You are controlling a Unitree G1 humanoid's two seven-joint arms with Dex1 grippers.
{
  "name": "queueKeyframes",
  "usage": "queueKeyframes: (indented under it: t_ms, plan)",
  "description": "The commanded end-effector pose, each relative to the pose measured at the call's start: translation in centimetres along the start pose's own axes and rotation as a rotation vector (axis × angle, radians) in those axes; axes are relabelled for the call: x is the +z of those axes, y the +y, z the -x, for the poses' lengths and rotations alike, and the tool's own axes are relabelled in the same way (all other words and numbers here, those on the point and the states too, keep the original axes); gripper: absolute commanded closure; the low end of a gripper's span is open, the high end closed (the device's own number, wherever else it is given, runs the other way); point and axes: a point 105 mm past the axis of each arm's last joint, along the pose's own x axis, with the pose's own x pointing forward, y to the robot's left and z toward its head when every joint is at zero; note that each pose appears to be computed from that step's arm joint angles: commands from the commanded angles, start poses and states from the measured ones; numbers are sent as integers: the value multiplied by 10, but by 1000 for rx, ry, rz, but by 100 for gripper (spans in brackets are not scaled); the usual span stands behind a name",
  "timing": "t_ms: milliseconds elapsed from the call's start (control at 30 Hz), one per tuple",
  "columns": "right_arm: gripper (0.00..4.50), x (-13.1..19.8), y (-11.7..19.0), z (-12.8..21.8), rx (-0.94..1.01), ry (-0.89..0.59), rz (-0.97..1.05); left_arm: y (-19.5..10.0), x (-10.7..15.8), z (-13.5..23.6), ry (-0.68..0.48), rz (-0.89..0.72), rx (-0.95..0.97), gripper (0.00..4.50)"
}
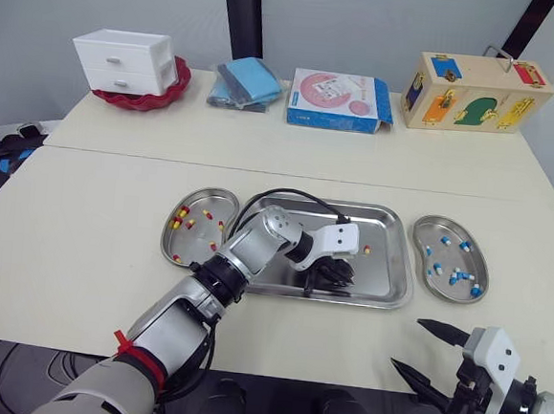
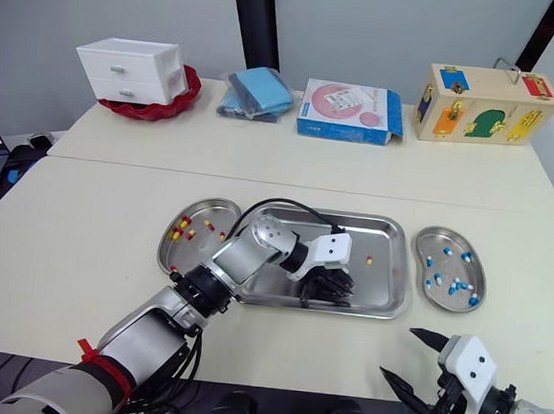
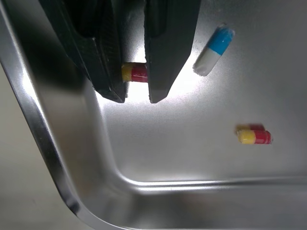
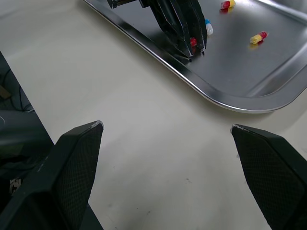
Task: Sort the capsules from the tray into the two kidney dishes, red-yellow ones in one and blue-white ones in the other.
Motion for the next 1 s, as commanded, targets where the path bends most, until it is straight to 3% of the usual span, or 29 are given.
queueKeyframes:
  t_ms: [33,200,400,733,1000]
  plan:
    - [0,13,1,1,7,-33,35,-2,10,0,-33,0,-16,414]
    - [0,16,0,0,5,-41,43,0,36,17,-106,-34,14,414]
    - [0,33,-3,-7,15,-114,95,-5,47,58,-169,-15,98,414]
    - [0,56,12,-35,160,-224,163,-30,21,132,-201,221,308,414]
    - [0,50,23,-54,280,-269,205,-45,-14,194,-206,439,643,414]
